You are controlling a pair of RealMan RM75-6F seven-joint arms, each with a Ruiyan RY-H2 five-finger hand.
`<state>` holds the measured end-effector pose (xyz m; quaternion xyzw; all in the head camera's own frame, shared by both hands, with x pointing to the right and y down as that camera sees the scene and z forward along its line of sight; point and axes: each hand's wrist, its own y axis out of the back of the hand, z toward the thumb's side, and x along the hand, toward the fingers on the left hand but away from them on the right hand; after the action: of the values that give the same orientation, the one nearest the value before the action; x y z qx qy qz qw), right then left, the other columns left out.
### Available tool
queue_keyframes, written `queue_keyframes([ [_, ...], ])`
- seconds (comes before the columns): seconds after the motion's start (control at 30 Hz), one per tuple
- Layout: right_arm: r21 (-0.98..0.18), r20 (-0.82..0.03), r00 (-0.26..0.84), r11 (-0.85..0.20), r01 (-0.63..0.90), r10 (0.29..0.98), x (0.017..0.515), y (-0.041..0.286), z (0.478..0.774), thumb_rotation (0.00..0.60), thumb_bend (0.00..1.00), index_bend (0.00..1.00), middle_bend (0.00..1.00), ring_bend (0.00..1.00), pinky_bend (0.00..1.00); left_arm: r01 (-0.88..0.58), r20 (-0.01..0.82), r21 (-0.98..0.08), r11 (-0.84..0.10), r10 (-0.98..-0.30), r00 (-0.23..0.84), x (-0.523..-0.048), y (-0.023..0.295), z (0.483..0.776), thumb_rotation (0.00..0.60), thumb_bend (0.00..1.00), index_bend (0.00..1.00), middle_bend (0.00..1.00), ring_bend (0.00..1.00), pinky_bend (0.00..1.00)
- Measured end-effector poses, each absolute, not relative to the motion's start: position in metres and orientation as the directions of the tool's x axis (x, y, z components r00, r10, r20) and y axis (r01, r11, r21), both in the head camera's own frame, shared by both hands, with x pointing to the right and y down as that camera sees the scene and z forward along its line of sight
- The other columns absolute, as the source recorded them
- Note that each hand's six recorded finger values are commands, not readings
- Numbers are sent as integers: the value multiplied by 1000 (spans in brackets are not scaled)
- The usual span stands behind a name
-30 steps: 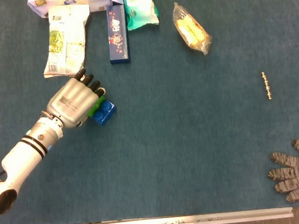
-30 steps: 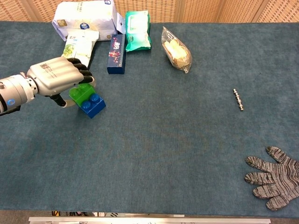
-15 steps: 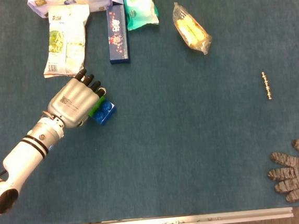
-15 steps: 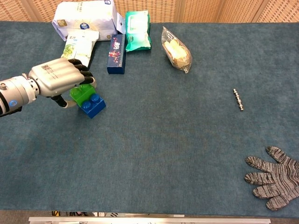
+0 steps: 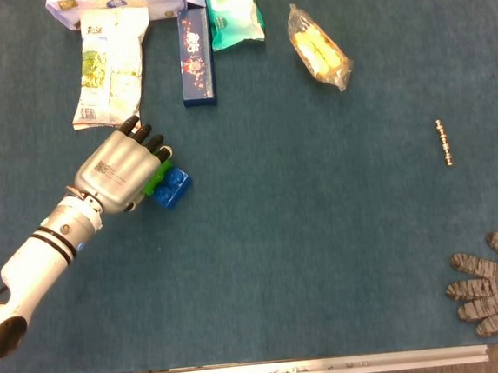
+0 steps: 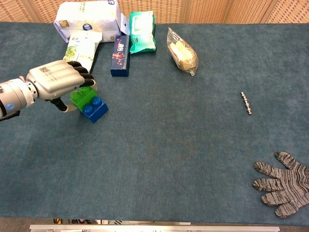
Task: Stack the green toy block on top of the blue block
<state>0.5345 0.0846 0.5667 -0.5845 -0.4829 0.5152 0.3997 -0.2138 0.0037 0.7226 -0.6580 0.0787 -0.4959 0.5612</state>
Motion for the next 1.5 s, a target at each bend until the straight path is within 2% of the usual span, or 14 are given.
queue_keyframes([
  [0.2, -965, -214, 3, -212, 153, 977, 535, 84, 566, 600, 226, 163, 257, 76, 148, 443, 569, -814, -377, -670, 476, -221, 2, 719, 600, 293, 54, 162, 172, 131],
  [0.43, -965, -214, 3, -212, 154, 977, 535, 83, 566, 600, 226, 163, 257, 76, 148, 382, 556, -827, -412, -701, 447, -232, -1, 710, 600, 293, 51, 156, 174, 131],
  [0.77, -962, -237, 0, -234, 141, 972, 535, 78, 569, 600, 226, 163, 261, 76, 149, 146, 429, -904, -403, -844, 322, -279, -8, 682, 600, 293, 61, 155, 177, 131],
  [0.9, -961, -247, 3, -245, 131, 969, 534, 75, 571, 600, 225, 189, 279, 85, 148, 43, 373, -926, -375, -891, 258, -301, -4, 671, 600, 293, 98, 158, 177, 131],
  [1.17, -956, -268, 24, -269, 117, 963, 527, 73, 579, 600, 225, 235, 298, 97, 148, -110, 262, -955, -274, -959, 109, -349, 26, 652, 600, 293, 129, 169, 178, 131],
  [1.5, -949, -284, 85, -293, 115, 955, 510, 72, 586, 600, 226, 263, 319, 119, 183, -164, 242, -958, -234, -970, -33, -379, 77, 636, 600, 292, 130, 175, 179, 131],
])
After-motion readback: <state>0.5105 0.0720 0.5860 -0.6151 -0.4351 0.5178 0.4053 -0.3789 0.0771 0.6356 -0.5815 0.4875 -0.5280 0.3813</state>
